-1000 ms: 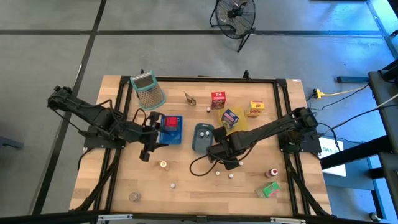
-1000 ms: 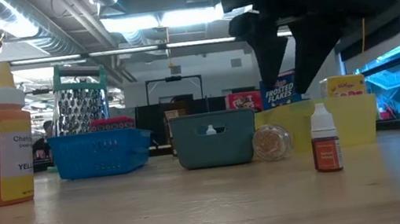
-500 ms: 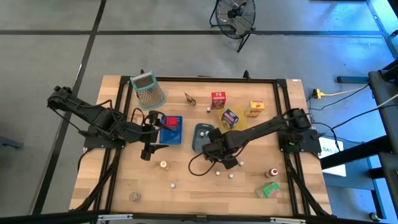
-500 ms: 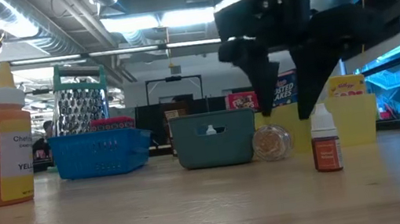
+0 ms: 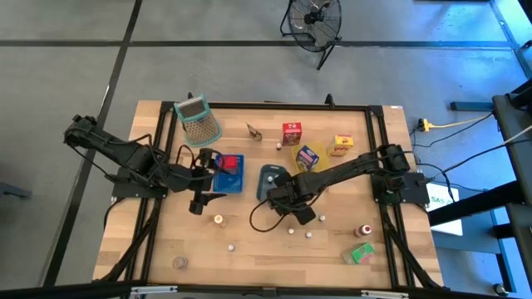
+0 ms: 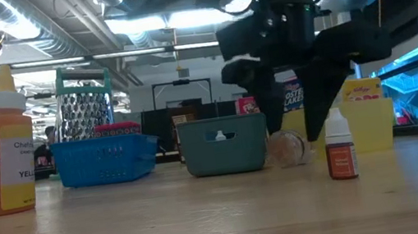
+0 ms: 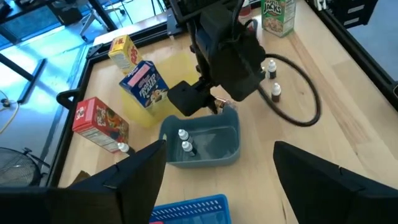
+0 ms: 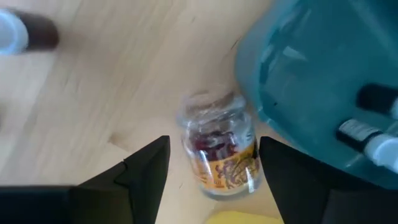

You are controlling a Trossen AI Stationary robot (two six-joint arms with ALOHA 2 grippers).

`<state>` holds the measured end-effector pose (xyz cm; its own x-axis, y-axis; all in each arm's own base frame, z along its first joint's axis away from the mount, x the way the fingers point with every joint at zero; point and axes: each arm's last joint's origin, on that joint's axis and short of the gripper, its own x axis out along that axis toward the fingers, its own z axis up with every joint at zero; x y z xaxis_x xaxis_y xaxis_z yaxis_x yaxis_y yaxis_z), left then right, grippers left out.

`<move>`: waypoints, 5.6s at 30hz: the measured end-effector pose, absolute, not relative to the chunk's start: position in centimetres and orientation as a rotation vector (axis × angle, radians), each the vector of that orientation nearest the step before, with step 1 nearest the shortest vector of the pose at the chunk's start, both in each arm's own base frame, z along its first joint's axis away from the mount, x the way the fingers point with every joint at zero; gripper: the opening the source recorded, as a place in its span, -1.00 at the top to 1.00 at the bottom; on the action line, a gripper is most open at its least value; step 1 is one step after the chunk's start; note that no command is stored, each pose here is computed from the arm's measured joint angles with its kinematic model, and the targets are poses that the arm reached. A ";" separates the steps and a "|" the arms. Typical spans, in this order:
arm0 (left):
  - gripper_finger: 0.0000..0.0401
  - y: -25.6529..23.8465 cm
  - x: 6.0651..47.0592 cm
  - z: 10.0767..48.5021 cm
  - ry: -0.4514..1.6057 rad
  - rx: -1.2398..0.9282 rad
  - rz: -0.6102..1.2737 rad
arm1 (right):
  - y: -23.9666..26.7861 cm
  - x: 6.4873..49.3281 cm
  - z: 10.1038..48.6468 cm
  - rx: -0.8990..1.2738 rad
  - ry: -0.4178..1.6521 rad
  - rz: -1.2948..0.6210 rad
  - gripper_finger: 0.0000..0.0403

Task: Pick & Place Kitchen Items
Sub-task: Put the right brown seasoning bottle into the blue bin

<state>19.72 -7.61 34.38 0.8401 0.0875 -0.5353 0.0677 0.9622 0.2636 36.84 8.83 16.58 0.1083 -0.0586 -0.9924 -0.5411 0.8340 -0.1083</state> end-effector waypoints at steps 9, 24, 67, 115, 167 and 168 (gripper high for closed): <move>-0.46 -7.8 20.0 34.1 0.588 0.282 0.000 | 8.6 36.6 15.5 -0.463 1.453 0.400 -0.14; -0.46 -7.9 20.2 34.0 0.596 0.282 -0.006 | 7.8 36.4 14.1 -0.353 1.442 0.399 0.01; -0.46 -10.4 20.6 32.0 0.684 0.827 -0.055 | 10.3 39.1 30.7 -0.091 1.287 0.303 0.01; -0.46 -19.1 26.9 28.7 0.397 1.594 -0.024 | 11.4 41.1 33.6 -0.143 0.923 0.634 -0.01; 0.04 -16.1 29.5 28.8 0.298 1.506 -0.182 | 11.4 41.2 33.6 -0.144 0.917 0.640 -0.01; 0.05 -16.1 29.5 28.8 0.298 1.501 -0.182 | 11.4 41.2 33.6 -0.144 0.917 0.640 -0.02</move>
<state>29.53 -16.13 28.81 0.9502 0.0644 -0.3050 0.3009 0.0655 0.9514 41.20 11.44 33.63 0.4384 0.4532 -0.7762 -0.5718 0.8069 0.1481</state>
